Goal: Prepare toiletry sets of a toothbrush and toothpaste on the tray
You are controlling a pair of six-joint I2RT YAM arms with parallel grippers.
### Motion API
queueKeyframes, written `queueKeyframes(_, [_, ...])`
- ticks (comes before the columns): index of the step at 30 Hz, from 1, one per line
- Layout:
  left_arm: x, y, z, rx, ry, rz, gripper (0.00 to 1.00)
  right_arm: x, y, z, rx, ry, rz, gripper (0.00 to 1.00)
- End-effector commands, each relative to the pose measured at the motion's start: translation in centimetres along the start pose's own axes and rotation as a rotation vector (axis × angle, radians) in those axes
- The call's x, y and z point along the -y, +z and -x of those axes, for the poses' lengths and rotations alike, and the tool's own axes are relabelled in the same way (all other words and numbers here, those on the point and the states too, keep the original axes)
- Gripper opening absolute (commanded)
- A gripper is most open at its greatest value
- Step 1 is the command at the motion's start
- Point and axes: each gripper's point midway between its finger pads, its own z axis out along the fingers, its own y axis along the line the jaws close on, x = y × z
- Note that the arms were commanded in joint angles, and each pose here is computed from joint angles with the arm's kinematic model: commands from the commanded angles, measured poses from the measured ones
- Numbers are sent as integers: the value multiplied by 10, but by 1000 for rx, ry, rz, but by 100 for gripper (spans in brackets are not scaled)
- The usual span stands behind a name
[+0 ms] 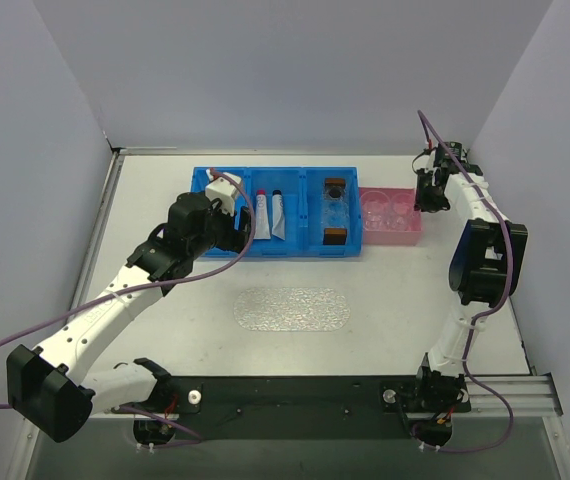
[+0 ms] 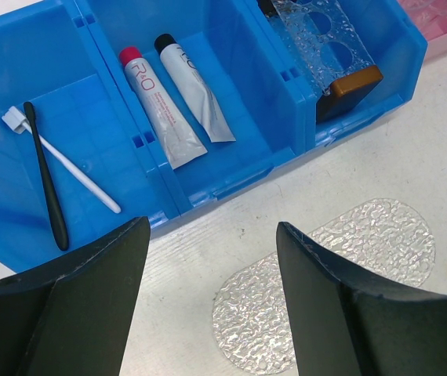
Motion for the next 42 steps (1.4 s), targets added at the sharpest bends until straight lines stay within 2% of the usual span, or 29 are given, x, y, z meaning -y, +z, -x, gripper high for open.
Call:
queueKeyframes(1, [6,-2,18,52,-3,-22,76,2,-22,14,39,1,-20,14])
queueKeyframes(8, [6,-1,17,47,-5,-24,76,4,-26,17,50,1,-36,0])
queueKeyframes(29, [7,-1,17,47,-3,-30,76,10,-90,56,220,50,-82,0])
queueKeyframes(42, [8,-1,17,48,-6,-30,76,9,-57,32,132,50,-77,0])
